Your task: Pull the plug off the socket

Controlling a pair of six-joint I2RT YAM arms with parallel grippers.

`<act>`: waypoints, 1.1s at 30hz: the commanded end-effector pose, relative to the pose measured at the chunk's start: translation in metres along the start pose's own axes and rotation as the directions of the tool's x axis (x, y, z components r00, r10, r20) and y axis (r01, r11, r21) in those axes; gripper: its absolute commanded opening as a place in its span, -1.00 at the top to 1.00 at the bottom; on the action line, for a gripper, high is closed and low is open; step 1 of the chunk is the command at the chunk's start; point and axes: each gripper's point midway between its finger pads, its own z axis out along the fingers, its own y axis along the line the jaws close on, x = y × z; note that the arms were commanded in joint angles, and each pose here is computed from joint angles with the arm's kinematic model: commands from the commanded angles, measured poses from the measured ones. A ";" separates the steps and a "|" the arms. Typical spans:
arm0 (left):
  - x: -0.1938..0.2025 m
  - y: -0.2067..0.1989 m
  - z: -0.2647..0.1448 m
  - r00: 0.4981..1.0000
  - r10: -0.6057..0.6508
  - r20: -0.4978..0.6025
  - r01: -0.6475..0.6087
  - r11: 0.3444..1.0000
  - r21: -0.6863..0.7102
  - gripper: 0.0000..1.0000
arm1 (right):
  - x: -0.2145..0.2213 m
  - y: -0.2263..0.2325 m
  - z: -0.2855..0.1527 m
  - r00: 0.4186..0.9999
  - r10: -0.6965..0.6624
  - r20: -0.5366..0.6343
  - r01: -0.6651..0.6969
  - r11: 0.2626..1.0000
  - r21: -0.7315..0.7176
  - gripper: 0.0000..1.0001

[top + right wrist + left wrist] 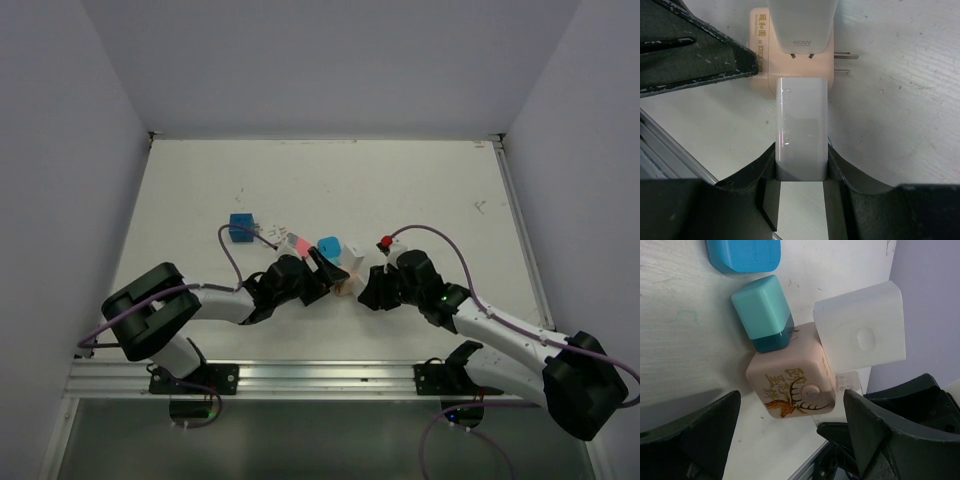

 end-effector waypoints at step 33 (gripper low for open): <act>-0.069 -0.030 -0.022 0.932 -0.093 0.350 0.057 0.992 0.109 1.00 | -0.016 0.032 -0.025 0.998 0.017 0.061 -0.013 0.998 -0.064 1.00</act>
